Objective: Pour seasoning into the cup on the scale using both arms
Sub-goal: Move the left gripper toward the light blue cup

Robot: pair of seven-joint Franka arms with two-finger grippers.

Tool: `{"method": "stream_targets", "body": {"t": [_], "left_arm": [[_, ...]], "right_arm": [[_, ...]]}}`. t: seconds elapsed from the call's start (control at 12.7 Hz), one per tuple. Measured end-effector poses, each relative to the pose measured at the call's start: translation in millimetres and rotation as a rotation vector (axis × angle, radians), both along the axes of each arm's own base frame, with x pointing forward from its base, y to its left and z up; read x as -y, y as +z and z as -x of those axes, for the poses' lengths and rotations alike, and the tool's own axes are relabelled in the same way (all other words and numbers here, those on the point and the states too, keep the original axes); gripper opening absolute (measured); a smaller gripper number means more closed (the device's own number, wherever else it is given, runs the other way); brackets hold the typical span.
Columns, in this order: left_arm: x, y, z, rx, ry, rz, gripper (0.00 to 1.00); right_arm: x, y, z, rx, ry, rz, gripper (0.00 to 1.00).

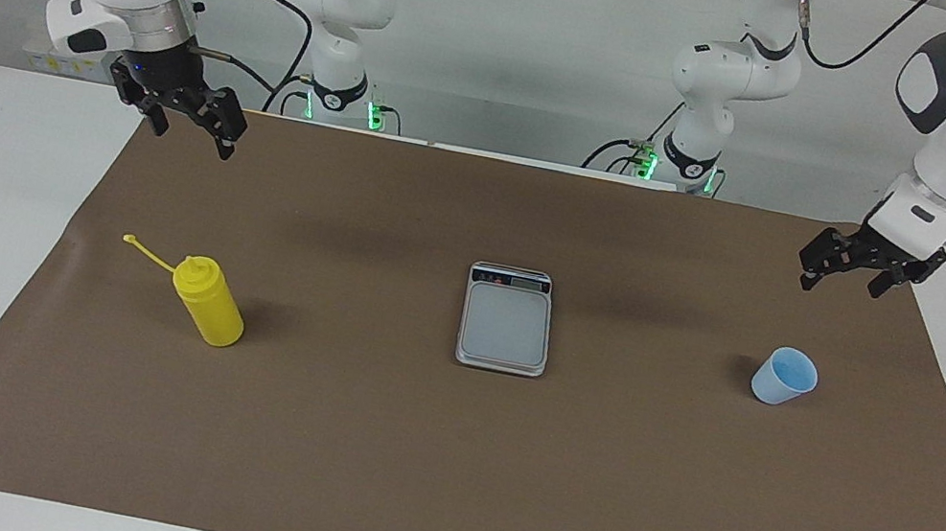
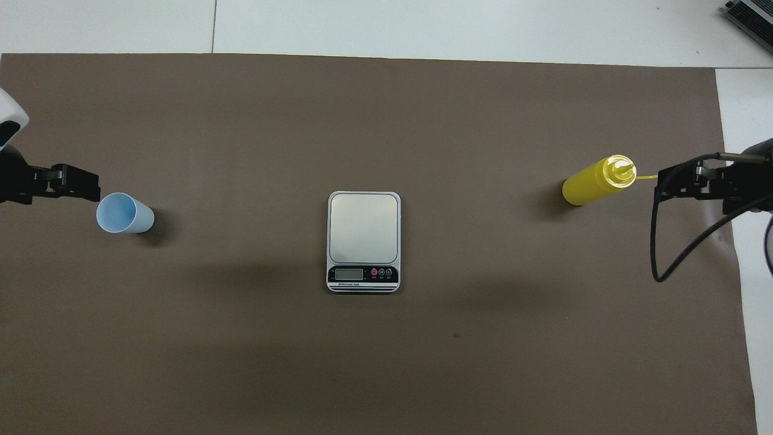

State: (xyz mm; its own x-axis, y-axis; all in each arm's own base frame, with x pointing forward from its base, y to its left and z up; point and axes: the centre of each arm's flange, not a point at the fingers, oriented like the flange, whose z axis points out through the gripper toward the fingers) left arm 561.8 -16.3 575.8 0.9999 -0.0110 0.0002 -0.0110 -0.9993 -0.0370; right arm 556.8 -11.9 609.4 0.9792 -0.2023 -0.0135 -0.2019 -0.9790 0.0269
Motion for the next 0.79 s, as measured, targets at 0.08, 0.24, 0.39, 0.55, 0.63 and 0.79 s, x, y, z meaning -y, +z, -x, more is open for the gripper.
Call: {"method": "stream_targets", "body": {"t": [0.08,0.24,0.39,0.55,0.63,0.79], "left_arm": [[-0.2,-0.2,0.1,0.0,0.0,0.0,1.0],[-1.4,-0.7,0.1,-0.001,0.002,0.0,1.0],[-1.0,-0.5,0.2,-0.001,0.002,0.0,1.0],[-1.2,1.6,0.9,0.004,0.002,-0.001,1.0],[-2.2,5.1,2.1,0.012,0.005,-0.002,1.0],[-8.8,12.3,2.3,0.044,0.015,-0.003,1.0]], "right_arm": [[0.0,0.0,0.0,0.0,0.0,0.0,1.0],[0.0,0.0,0.0,0.0,0.0,0.0,1.0],[0.0,0.0,0.0,0.0,0.0,0.0,1.0],[0.0,0.0,0.0,0.0,0.0,0.0,1.0],[0.0,0.0,0.0,0.0,0.0,0.0,1.0],[0.0,0.0,0.0,0.0,0.0,0.0,1.0]]}}
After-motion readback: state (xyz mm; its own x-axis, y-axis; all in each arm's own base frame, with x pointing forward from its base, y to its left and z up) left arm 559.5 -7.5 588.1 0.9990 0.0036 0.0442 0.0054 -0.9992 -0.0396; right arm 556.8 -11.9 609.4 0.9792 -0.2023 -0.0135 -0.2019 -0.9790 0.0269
